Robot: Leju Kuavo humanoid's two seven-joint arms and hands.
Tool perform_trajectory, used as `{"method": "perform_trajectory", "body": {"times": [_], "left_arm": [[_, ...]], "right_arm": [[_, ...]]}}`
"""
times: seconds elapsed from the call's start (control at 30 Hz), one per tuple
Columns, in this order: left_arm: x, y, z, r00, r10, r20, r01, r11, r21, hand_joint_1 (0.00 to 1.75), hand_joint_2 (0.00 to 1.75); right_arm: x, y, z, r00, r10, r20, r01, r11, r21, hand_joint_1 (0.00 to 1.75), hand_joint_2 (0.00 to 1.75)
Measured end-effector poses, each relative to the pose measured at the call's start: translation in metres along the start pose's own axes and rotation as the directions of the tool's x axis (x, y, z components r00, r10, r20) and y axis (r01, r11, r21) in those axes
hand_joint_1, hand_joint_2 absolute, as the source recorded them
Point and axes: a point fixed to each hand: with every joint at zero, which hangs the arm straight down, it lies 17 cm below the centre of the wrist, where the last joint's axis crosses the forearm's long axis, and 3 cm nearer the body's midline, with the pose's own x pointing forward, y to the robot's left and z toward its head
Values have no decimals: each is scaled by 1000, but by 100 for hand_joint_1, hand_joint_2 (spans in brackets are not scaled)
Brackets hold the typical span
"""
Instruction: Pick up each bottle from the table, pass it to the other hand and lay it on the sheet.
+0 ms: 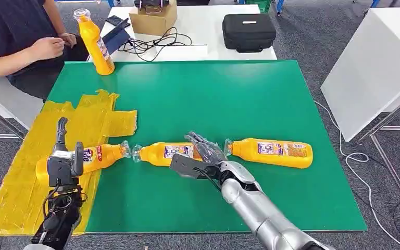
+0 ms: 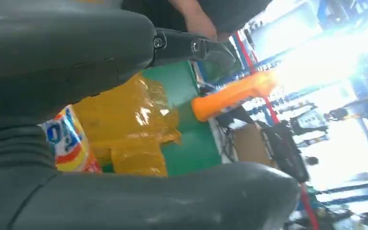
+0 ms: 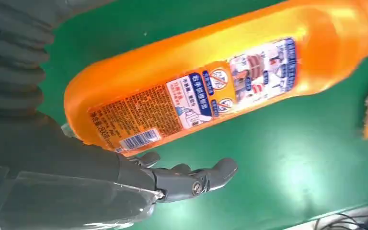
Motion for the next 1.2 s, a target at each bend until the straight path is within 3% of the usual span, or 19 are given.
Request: {"method": "perform_trajectory", "body": {"times": [0.2,0.57,0.6,0.63,0.67,0.87,1.2], "left_arm": [[42,4,-3,978,195,79,-196,981,0,0,0],[67,13,-4,962,235,140,-241,970,23,0,0],[70,13,-5,959,244,145,-249,968,22,0,0],[73,13,-6,956,249,152,-256,966,23,0,0],[76,12,-8,953,256,160,-263,964,24,0,0],[96,10,-21,932,298,207,-312,949,40,0,0],[106,6,-31,892,391,226,-408,912,32,0,0]], "right_arm": [[-18,-1,-7,983,151,-105,-153,988,-18,0,175],[-28,3,-9,968,201,-148,-202,979,10,0,175],[-32,4,-9,963,217,-160,-217,976,17,42,175],[-35,5,-9,956,238,-173,-237,971,28,147,175],[-40,8,-8,946,264,-187,-258,965,53,173,175],[-57,15,-7,910,354,-218,-326,933,153,175,175],[-66,13,-7,886,404,-226,-361,909,211,175,175]]}}
